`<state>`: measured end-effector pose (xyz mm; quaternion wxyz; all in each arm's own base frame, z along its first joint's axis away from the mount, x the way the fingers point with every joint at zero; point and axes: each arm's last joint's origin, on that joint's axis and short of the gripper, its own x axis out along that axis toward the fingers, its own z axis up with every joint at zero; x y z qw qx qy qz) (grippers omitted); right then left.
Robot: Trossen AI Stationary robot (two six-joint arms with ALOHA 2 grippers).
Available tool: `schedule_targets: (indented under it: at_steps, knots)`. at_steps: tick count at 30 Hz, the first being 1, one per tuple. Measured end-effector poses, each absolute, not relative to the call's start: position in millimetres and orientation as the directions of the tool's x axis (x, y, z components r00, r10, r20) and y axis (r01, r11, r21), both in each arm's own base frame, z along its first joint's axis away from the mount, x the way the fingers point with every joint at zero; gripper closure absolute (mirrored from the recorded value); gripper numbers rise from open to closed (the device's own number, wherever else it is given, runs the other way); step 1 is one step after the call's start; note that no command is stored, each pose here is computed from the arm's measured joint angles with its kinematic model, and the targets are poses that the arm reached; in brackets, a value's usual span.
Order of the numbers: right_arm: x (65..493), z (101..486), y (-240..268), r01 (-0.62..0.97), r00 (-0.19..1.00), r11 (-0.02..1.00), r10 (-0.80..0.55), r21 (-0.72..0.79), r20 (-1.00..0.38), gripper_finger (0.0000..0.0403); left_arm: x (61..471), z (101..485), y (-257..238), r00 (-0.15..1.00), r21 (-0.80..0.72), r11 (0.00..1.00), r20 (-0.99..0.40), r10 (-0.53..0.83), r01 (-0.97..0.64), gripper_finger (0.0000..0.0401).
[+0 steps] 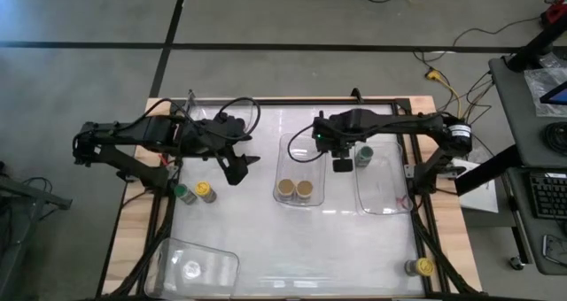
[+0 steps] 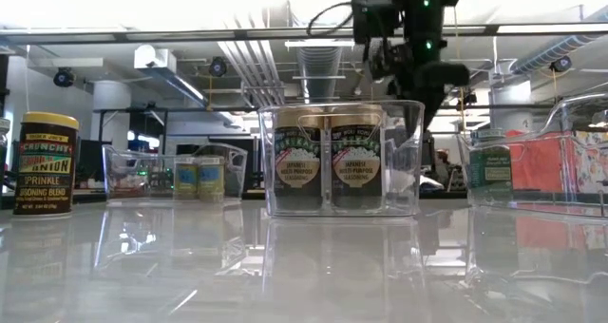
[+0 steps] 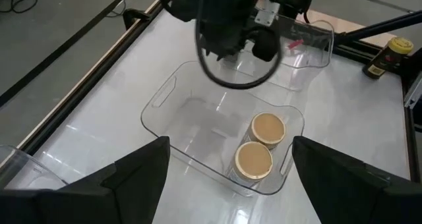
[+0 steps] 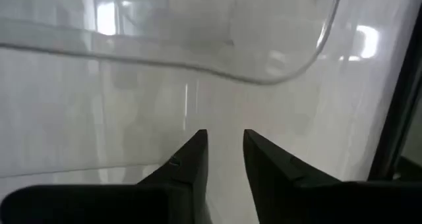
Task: Sort spices by type
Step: Adjust the center transparent bin, then put the bottom yellow seasoning bottle into the bottom left transparent bin
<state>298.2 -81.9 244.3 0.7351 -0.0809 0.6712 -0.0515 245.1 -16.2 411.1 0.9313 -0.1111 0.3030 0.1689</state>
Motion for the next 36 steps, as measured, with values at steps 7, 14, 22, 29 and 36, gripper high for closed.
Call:
schedule_targets:
  at_steps: [7,14,22,29,36]
  knots:
    - [300.0,231.5,-95.7,-0.011,0.142,0.978,-0.205,-0.208,-0.968,0.0353,245.1,411.1,-16.1,0.759,-0.104,0.918,-0.602,0.249,-0.383,0.0097]
    - [306.3,233.4,-101.3,-0.012,0.214,0.971,-0.231,-0.239,-0.949,0.0369,245.1,411.1,-16.1,0.759,-0.109,0.916,-0.602,0.249,-0.387,0.0097]
    - [307.4,233.8,-101.9,-0.009,0.227,0.970,-0.235,-0.244,-0.945,0.0369,245.1,411.1,-16.0,0.759,-0.110,0.915,-0.601,0.250,-0.388,0.0097]
    - [299.8,263.8,-92.3,0.056,0.185,0.975,-0.221,-0.214,-0.958,0.0369,244.6,411.1,-21.8,0.765,-0.110,0.924,-0.602,0.231,-0.365,0.0097]
    - [289.9,328.7,-30.3,0.153,0.374,0.976,-0.203,-0.155,-0.905,0.0369,244.1,411.1,-26.8,0.769,-0.091,0.938,-0.601,0.215,-0.334,0.0097]
